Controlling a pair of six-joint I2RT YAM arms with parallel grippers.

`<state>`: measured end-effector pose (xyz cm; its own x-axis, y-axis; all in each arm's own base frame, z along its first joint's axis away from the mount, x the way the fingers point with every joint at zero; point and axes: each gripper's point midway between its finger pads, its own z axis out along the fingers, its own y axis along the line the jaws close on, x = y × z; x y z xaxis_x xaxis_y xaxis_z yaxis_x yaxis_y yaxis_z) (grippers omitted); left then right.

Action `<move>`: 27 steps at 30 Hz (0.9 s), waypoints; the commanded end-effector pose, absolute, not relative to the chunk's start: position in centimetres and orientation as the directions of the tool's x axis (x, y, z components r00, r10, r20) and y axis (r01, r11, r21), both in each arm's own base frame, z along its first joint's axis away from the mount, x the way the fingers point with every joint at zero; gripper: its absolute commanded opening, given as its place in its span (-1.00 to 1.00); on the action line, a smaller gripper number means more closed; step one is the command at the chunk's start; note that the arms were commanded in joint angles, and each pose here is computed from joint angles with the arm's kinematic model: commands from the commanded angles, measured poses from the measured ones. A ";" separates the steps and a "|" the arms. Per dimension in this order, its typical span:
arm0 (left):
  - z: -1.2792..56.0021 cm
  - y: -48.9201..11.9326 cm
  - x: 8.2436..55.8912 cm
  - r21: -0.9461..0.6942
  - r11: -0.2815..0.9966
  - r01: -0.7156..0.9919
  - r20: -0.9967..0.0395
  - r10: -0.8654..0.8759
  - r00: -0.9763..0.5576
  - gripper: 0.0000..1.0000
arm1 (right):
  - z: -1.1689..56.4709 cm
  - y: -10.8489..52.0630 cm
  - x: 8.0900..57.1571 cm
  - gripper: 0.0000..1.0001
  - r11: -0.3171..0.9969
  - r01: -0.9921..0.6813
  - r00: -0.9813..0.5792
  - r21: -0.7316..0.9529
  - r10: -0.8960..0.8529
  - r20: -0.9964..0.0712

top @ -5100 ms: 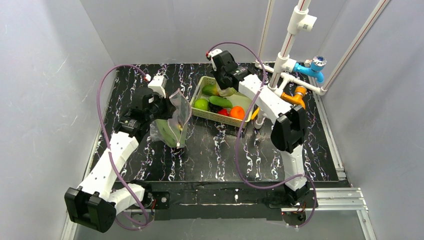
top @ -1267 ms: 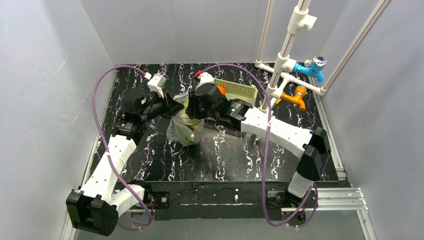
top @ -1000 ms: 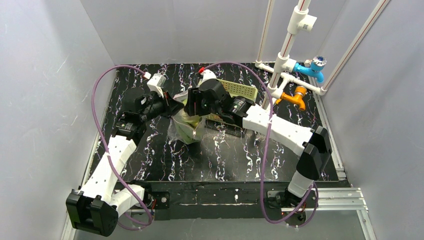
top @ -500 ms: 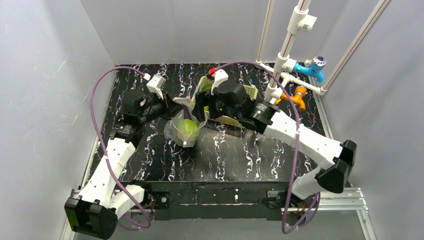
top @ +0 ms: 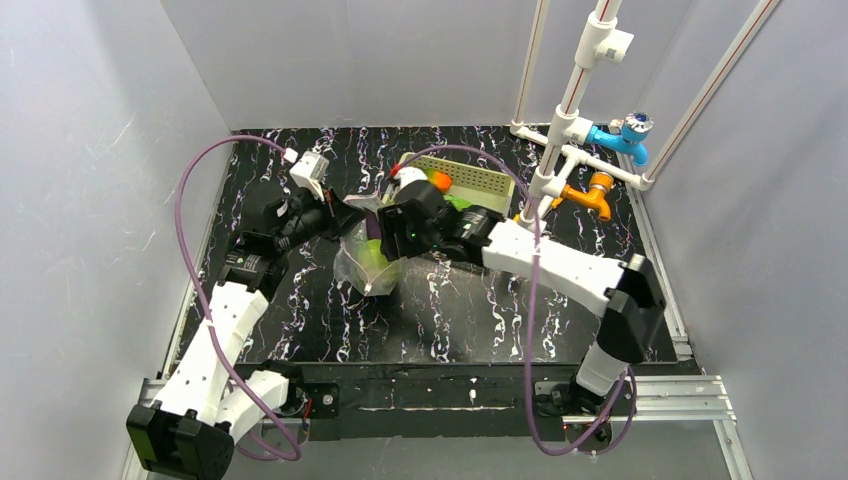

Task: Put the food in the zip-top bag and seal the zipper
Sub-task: Adjust the zipper food storage bag at the center of the board.

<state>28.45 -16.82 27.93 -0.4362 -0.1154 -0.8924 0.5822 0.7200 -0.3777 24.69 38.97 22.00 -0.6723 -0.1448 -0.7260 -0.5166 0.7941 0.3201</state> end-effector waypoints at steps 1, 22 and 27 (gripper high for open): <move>30.9 -16.3 27.7 -0.308 0.725 0.616 -0.940 -0.131 -0.316 -1.00 | 25.2 41.4 24.3 -0.08 0.761 -0.567 -0.624 0.315 -0.146 -0.767; 30.4 -11.6 28.9 -0.285 0.891 0.354 -0.938 -0.184 -0.292 -1.00 | 29.2 44.4 25.2 -0.97 0.664 -0.594 -0.693 0.454 -0.136 -0.708; 31.7 -10.2 28.4 -0.257 0.912 0.319 -0.961 -0.208 -0.180 -1.00 | 32.7 45.8 22.9 -0.83 0.500 -0.639 -0.708 0.584 -0.087 -0.701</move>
